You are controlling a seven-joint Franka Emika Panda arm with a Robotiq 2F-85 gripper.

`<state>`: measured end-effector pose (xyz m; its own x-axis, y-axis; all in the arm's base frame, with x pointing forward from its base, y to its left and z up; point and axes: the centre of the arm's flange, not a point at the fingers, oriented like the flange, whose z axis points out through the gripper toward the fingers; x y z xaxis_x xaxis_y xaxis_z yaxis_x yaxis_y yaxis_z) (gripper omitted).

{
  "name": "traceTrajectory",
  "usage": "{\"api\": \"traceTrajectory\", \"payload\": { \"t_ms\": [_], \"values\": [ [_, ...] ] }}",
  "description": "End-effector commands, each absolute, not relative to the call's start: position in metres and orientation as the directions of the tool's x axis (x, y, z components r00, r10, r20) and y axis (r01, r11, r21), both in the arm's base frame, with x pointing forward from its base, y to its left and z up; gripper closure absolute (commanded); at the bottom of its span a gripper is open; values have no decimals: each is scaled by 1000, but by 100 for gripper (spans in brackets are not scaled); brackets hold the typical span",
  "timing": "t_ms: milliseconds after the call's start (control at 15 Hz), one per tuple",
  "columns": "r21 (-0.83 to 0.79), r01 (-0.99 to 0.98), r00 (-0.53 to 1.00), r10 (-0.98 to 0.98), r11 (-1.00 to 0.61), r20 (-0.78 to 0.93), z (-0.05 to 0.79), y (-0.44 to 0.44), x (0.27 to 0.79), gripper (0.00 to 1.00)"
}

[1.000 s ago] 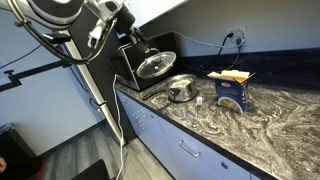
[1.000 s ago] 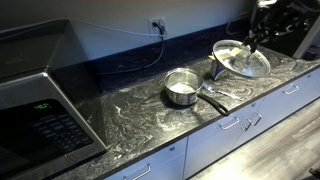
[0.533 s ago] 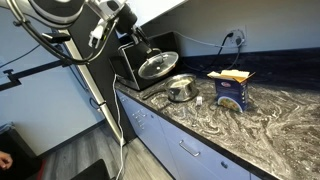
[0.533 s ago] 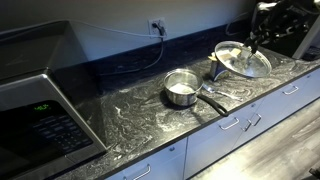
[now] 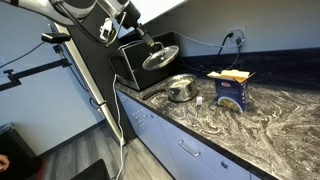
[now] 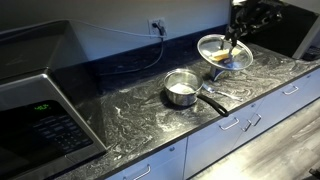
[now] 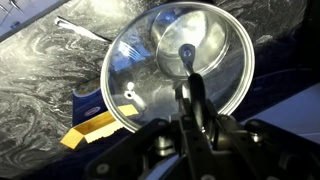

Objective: Pick up the lid from the counter and put it on the pot

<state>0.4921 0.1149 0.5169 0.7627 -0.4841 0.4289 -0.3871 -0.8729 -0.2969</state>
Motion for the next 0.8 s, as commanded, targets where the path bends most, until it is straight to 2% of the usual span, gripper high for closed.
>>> {"api": "traceTrajectory", "payload": {
  "t_ms": [0, 733],
  "values": [
    [-261, -328, 799, -414, -908, 435, 536, 141, 535, 96],
    [-257, -262, 855, -347, -930, 385, 495, 190, 601, 96]
  ]
}}
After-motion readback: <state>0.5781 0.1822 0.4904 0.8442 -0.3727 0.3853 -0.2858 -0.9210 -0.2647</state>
